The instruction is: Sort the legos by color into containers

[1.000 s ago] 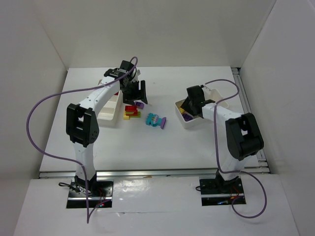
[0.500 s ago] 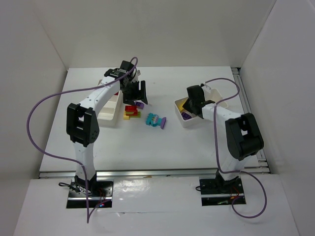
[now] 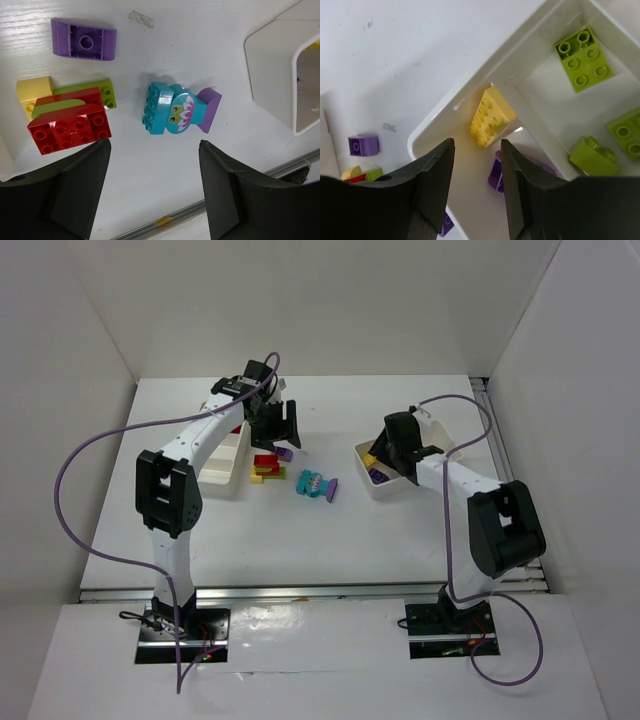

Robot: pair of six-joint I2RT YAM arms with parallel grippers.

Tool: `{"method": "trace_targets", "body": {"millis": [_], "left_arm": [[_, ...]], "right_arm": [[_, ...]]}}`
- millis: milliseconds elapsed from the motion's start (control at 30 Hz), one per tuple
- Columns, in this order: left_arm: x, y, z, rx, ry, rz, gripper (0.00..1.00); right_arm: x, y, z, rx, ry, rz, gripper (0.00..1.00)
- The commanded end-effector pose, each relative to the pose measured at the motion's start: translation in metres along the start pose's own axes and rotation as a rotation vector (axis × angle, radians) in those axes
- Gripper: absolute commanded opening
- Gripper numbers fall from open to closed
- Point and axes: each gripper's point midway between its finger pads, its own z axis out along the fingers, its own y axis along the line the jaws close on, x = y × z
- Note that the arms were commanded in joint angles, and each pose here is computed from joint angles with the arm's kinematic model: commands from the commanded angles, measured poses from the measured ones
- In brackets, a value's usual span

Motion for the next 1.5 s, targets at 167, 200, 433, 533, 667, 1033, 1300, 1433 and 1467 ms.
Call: {"method": "trace_targets", "body": {"millis": [167, 200, 433, 533, 667, 1033, 1300, 1433, 1467], "left_arm": [[-0.011, -0.002, -0.014, 0.003, -0.058, 0.024, 0.82], [-0.012, -0.003, -0.015, 0.006, -0.066, 0.027, 0.82], [-0.008, 0.001, -0.024, -0.007, -0.089, 0.048, 0.82], [-0.007, 0.003, -0.026, -0.016, -0.093, 0.057, 0.82], [-0.004, 0.006, -0.024, -0.020, -0.083, 0.073, 0.82], [-0.004, 0.007, -0.019, -0.024, -0.074, 0.080, 0.82], [-0.012, 0.012, -0.019, -0.061, -0.098, 0.081, 0.82], [-0.019, 0.012, -0.029, -0.077, -0.136, 0.085, 0.82], [-0.021, 0.012, -0.034, -0.083, -0.151, 0.087, 0.82]], "right_arm": [[0.007, 0.014, 0.012, -0.104, -0.033, 0.026, 0.51], [0.012, 0.010, 0.015, -0.097, -0.025, 0.024, 0.51], [0.014, 0.006, 0.027, -0.086, -0.073, 0.047, 0.52], [0.012, 0.004, 0.029, -0.095, -0.107, 0.056, 0.52], [0.018, -0.002, 0.038, -0.082, -0.108, 0.054, 0.52], [0.002, 0.008, 0.037, -0.125, -0.181, 0.060, 0.28], [-0.022, 0.023, 0.011, -0.158, -0.208, -0.003, 0.00], [-0.043, 0.034, -0.024, -0.190, -0.254, -0.037, 0.00], [-0.047, 0.035, -0.030, -0.195, -0.262, -0.048, 0.00]]}}
